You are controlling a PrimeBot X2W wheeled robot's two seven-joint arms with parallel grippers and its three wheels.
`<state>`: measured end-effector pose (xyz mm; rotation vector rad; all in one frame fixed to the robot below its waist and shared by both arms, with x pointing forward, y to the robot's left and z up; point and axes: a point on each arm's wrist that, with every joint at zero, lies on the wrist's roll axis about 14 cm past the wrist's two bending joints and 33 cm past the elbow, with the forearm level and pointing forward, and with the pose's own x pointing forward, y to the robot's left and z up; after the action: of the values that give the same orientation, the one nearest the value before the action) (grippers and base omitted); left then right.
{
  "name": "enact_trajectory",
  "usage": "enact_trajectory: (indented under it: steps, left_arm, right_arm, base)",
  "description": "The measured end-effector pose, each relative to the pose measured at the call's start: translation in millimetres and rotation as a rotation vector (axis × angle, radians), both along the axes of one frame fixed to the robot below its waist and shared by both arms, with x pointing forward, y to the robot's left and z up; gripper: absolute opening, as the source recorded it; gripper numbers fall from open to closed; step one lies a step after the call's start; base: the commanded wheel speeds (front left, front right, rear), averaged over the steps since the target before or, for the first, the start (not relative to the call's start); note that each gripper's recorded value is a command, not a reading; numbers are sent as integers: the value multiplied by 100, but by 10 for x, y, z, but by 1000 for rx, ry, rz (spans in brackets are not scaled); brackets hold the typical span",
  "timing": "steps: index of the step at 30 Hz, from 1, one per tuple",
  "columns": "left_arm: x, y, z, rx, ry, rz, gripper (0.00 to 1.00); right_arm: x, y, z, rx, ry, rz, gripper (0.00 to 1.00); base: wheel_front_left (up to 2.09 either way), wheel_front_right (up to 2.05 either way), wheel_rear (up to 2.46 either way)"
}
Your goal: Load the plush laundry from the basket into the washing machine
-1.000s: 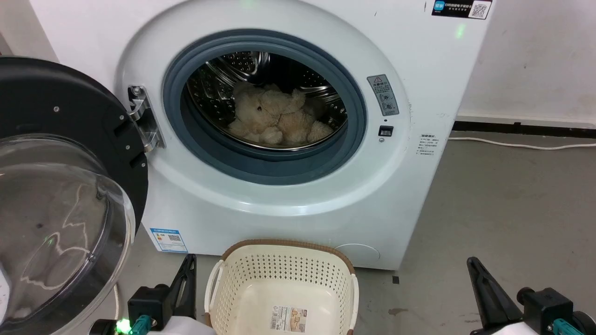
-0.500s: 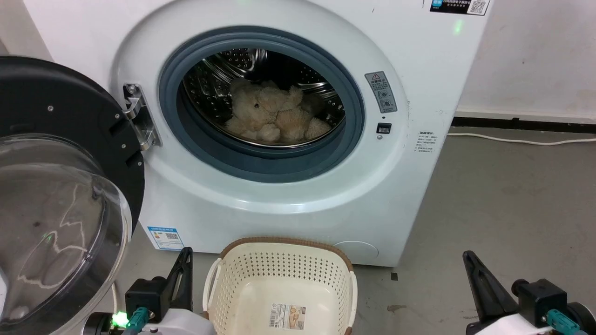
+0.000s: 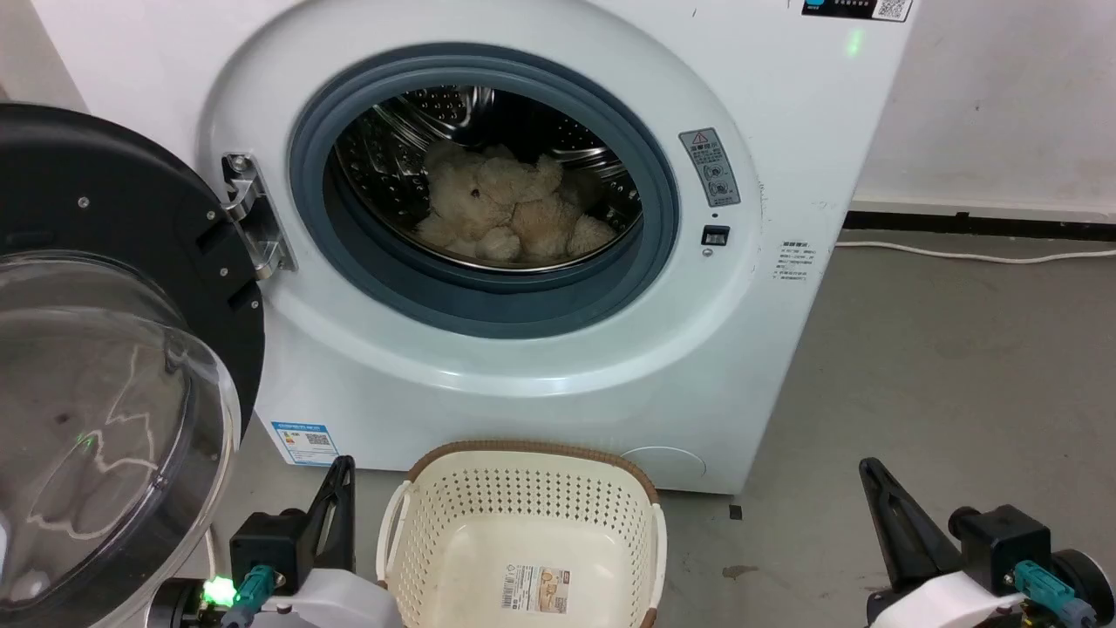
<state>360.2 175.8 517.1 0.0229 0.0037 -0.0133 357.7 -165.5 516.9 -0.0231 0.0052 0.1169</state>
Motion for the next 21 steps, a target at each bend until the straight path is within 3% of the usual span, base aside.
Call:
enact_trajectory:
  steps: [21]
  left_arm:
    - [86,21,29,20,18,14,0]
  right_arm:
    - [95,36,27,-22,18,9,0]
  base:
    - [0,0,0]
